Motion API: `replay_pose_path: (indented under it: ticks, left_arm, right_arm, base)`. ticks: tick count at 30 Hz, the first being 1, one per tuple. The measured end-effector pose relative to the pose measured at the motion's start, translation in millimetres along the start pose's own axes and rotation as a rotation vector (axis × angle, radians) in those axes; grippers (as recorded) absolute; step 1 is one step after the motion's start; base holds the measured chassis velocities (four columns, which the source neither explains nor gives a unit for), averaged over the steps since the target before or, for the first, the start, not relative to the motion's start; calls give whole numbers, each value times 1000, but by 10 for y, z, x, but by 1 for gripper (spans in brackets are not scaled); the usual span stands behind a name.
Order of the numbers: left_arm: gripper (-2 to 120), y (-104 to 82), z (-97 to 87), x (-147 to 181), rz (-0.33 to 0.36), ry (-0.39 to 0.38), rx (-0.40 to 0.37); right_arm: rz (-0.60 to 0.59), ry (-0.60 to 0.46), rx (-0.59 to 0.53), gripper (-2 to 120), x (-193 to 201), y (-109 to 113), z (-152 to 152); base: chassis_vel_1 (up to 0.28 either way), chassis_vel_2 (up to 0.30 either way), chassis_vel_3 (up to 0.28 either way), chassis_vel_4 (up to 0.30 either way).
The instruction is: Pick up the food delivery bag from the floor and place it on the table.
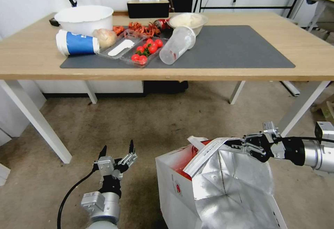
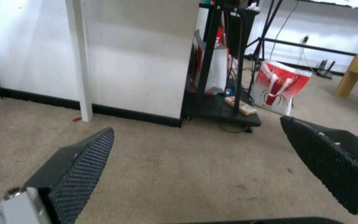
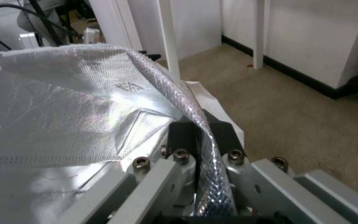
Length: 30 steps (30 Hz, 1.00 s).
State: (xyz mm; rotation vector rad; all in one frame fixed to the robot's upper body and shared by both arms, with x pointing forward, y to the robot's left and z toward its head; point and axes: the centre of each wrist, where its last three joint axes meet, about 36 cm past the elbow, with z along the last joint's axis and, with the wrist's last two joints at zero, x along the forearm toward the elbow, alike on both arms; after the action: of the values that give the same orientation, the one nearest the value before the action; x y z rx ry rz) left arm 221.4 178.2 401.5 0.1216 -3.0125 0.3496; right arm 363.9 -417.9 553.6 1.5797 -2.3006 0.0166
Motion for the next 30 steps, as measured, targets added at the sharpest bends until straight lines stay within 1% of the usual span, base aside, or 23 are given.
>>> replay_pose_path:
  ticks: [14, 30]
  left_arm:
    - [100, 0, 1, -3, -1, 1, 3]
    - [100, 3, -1, -10, -2, 2, 7]
  right_arm:
    - [-10, 3, -4, 0, 1, -14, -6]
    - [-29, 3, -13, 0, -38, 31, 9]
  base:
    - [0, 0, 0, 0]
    - [0, 0, 0, 0]
